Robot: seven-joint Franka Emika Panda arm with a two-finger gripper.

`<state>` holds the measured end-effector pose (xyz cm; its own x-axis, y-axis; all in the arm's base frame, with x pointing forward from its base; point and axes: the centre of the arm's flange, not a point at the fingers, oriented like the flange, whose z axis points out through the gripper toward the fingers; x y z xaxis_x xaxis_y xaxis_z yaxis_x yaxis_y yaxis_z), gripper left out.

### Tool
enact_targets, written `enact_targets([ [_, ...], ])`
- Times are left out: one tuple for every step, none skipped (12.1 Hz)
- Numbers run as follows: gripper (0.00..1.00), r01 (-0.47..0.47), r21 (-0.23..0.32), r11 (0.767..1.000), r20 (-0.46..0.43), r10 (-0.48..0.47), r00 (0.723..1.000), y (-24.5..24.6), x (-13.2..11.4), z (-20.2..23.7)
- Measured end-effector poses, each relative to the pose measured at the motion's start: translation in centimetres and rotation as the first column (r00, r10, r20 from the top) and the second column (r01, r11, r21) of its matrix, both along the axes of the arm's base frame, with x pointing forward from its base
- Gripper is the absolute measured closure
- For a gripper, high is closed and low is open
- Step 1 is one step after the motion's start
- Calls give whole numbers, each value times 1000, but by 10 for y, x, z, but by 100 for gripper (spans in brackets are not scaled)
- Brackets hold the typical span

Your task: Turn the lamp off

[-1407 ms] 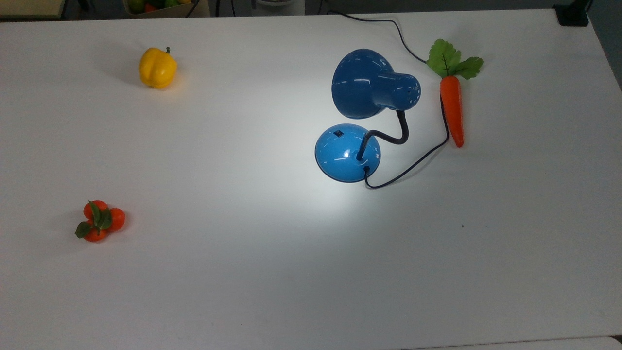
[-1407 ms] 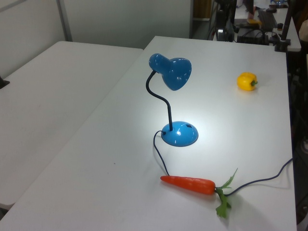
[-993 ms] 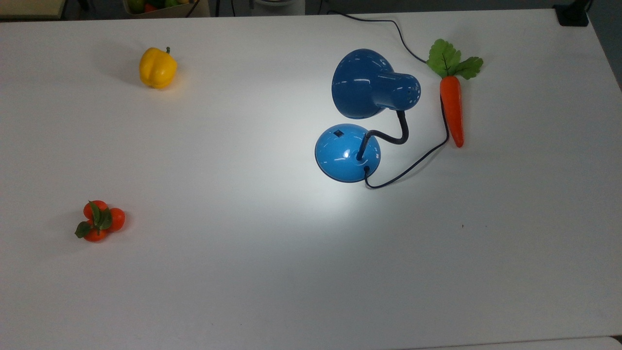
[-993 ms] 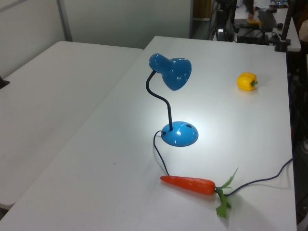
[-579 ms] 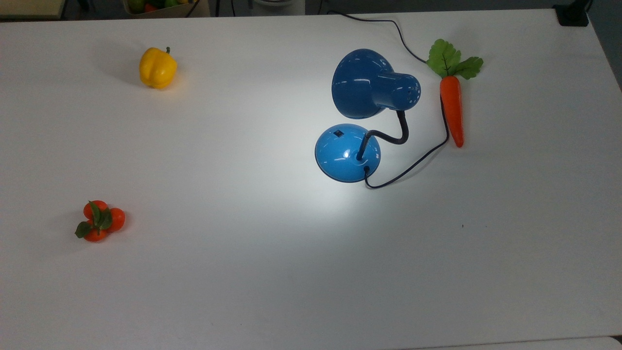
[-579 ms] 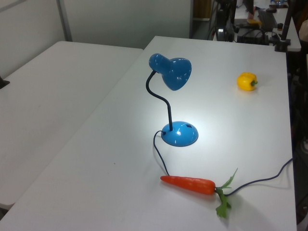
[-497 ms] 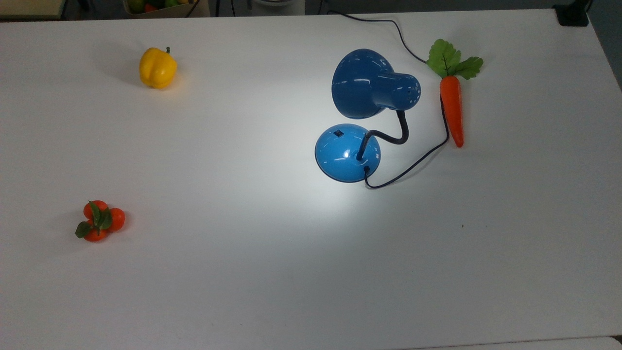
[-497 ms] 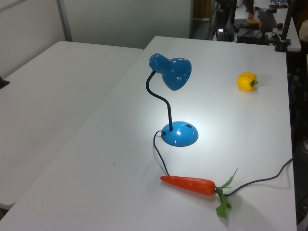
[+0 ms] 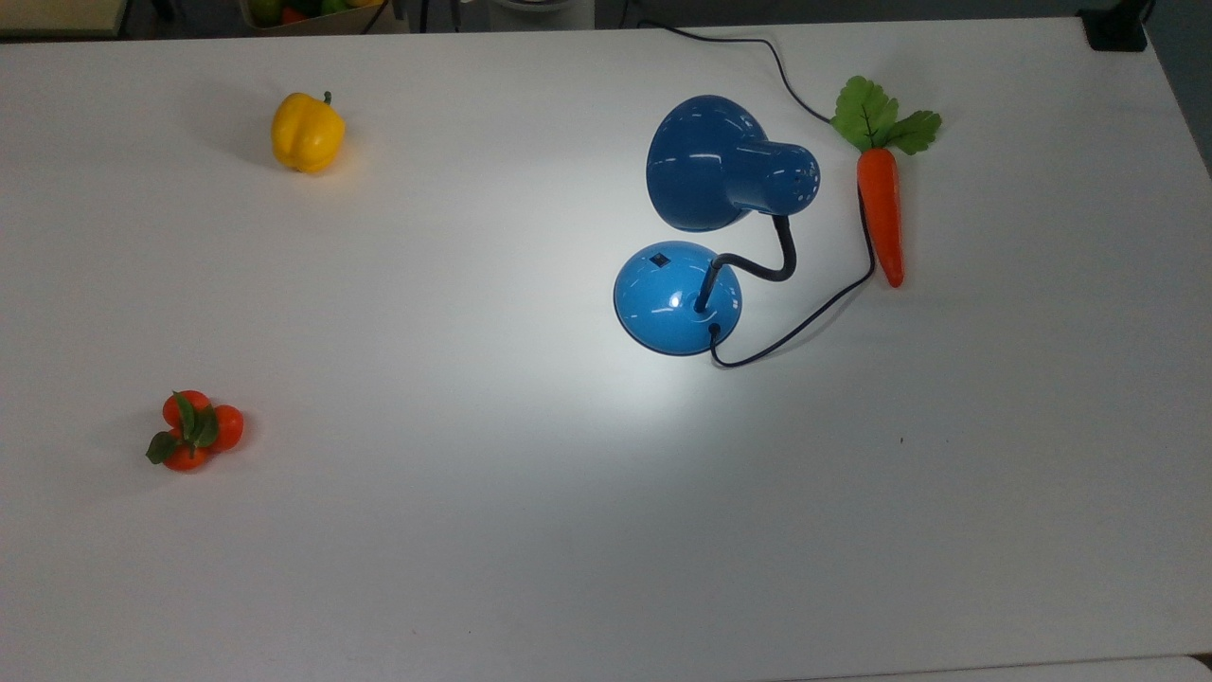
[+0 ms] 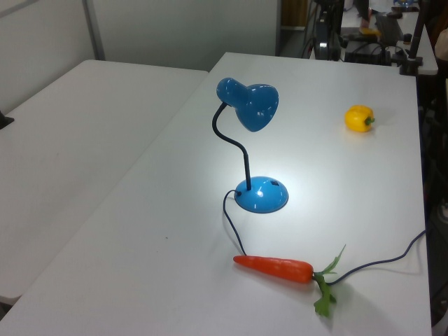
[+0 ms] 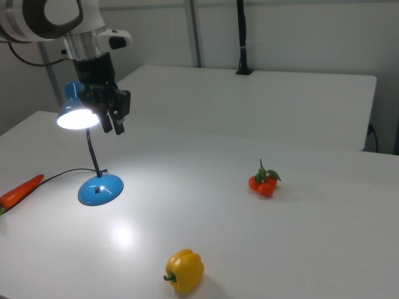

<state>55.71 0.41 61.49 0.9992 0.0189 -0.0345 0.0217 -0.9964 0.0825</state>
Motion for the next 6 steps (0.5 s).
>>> enact_targets([
  [73, 0, 0, 1000, 0, 0, 1000, 0, 0, 0],
  [81, 0, 0, 1000, 0, 0, 1000, 0, 0, 0],
  [97, -1, 0, 1000, 0, 1, 1000, 0, 0, 0],
  [99, -2, 0, 1000, 0, 2, 1000, 0, 0, 0],
  [99, -5, 0, 1000, 0, 5, 1000, 0, 0, 0],
  [99, -9, 1, 1000, -1, 9, 1000, 0, 0, 0],
])
